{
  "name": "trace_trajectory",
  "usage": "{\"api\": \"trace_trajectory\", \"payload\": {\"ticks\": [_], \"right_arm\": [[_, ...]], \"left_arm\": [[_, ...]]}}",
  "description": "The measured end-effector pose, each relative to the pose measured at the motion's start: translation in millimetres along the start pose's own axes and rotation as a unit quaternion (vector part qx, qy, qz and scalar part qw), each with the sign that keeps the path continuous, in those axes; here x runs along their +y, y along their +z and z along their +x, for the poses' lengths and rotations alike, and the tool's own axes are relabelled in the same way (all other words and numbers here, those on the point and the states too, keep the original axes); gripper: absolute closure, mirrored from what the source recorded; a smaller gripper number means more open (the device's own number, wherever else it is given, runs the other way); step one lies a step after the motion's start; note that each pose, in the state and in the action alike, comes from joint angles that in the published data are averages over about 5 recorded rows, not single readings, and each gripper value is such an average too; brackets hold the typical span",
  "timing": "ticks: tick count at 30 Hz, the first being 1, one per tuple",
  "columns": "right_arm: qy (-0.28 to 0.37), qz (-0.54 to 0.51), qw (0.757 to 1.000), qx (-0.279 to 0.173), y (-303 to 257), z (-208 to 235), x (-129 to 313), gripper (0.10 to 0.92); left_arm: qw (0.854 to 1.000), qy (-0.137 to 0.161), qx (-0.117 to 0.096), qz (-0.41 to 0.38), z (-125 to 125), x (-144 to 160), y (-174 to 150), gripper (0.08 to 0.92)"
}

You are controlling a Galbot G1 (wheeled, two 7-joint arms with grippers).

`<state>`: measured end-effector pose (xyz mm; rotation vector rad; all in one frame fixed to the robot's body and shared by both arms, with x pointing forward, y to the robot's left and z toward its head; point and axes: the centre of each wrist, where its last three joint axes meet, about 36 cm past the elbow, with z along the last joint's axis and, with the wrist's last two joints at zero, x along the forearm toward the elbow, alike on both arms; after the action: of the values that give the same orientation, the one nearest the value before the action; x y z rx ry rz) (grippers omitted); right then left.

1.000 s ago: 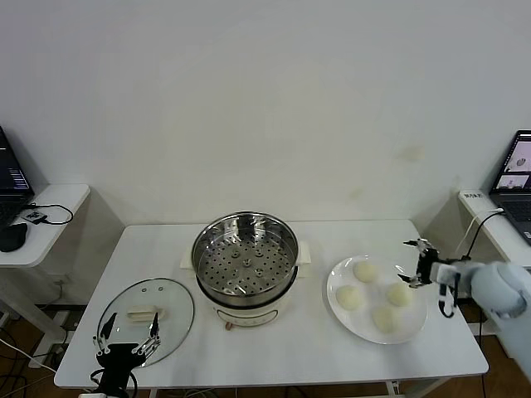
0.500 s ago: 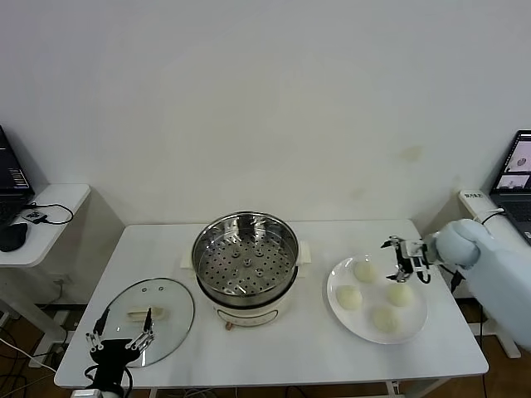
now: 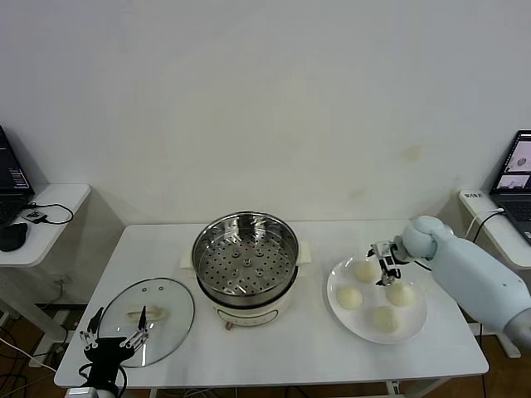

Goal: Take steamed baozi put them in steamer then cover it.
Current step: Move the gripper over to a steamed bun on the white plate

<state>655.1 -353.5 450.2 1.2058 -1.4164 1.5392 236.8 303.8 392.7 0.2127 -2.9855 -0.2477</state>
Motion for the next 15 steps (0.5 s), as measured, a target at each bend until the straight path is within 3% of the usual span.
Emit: {"api": "trace_trajectory", "payload": {"ticks": [15], "right_arm": [[-0.014, 0.002, 1.0, 0.004, -5.8, -4.7, -3.2, 0.431]], "left_arm": [[1.0, -0.001, -0.003, 0.002, 3.8, -0.7, -2.5, 0.177]]}}
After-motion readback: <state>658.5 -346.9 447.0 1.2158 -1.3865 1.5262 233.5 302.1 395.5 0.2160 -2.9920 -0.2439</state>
